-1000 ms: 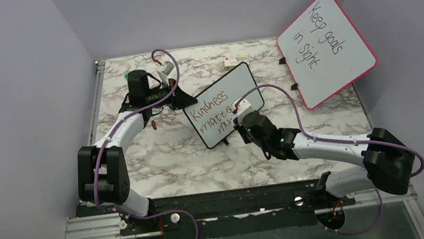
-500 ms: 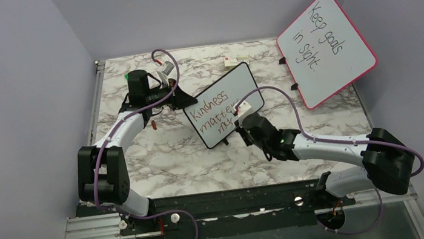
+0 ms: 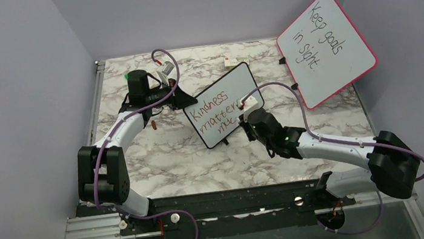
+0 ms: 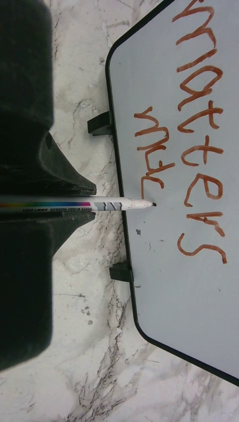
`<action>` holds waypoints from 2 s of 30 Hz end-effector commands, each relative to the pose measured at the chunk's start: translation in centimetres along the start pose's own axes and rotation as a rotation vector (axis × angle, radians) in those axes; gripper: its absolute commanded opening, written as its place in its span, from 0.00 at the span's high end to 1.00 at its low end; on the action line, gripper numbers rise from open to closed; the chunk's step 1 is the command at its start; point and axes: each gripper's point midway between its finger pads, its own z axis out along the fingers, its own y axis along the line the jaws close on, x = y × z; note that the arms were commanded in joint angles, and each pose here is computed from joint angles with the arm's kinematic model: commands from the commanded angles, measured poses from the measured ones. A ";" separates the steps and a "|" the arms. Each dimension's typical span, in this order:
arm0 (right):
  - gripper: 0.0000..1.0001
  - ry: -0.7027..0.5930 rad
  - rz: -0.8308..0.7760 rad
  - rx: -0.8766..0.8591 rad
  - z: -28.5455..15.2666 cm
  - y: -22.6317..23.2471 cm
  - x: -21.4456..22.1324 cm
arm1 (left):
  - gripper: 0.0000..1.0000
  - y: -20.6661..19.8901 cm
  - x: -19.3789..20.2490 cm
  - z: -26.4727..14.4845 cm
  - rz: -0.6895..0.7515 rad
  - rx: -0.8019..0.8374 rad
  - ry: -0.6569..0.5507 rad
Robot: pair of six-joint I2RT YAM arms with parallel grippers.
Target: Write a sentence on the whiteboard
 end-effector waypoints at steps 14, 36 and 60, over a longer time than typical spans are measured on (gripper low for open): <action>0.99 -0.125 0.033 -0.041 0.2 0.4 -4.3 | 1.00 0.5 1.3 -0.1 -0.042 -0.025 0.037; 0.99 0.093 0.068 -0.032 0.5 0.1 2.3 | 1.00 0.5 1.2 -0.1 -0.041 -0.027 0.036; 0.99 0.051 0.067 -0.039 0.8 0.2 1.0 | 1.00 0.5 1.2 -0.1 -0.041 -0.028 0.036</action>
